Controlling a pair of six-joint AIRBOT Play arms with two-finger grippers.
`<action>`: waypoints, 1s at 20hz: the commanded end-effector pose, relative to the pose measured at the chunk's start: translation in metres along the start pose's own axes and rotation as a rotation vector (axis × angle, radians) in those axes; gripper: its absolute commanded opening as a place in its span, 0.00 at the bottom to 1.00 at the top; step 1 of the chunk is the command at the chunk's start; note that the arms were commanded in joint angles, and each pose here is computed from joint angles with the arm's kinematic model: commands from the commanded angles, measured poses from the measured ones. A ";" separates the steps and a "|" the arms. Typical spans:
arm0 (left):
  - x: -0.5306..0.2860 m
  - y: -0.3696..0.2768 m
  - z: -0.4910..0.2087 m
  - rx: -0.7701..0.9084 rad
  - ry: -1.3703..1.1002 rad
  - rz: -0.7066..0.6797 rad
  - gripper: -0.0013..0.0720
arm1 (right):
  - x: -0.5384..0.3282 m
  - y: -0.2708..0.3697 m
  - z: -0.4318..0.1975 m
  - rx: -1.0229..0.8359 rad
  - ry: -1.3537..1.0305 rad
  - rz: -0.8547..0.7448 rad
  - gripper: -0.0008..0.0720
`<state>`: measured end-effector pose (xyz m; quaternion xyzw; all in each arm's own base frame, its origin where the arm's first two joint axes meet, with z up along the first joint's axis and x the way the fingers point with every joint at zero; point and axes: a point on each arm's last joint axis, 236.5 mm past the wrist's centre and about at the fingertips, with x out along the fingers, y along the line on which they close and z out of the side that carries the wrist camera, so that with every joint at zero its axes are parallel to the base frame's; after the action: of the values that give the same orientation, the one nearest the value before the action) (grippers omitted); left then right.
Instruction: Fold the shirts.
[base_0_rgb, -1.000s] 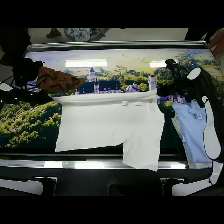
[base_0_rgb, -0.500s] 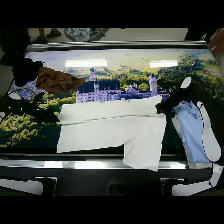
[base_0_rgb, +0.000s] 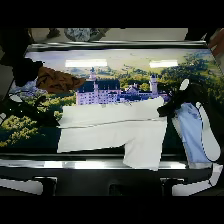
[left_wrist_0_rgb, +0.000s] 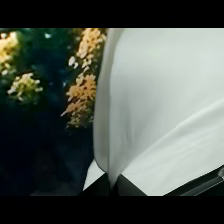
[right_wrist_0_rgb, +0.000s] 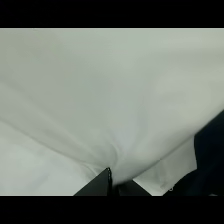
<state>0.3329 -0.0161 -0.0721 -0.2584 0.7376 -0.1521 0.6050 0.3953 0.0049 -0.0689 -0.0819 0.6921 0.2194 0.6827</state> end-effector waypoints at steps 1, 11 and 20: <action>0.008 -0.001 0.001 0.000 -0.003 0.005 0.06 | 0.009 0.007 -0.001 0.049 -0.003 0.033 0.12; -0.027 0.026 -0.060 -0.066 -0.039 0.109 0.57 | -0.045 -0.001 -0.093 0.151 0.084 0.086 0.69; 0.046 0.034 -0.130 -0.137 -0.020 0.046 0.56 | -0.014 0.028 -0.129 0.168 0.047 0.136 0.69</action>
<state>0.2027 -0.0148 -0.0896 -0.2681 0.7524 -0.0816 0.5962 0.2738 -0.0286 -0.0509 0.0147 0.7301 0.2014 0.6528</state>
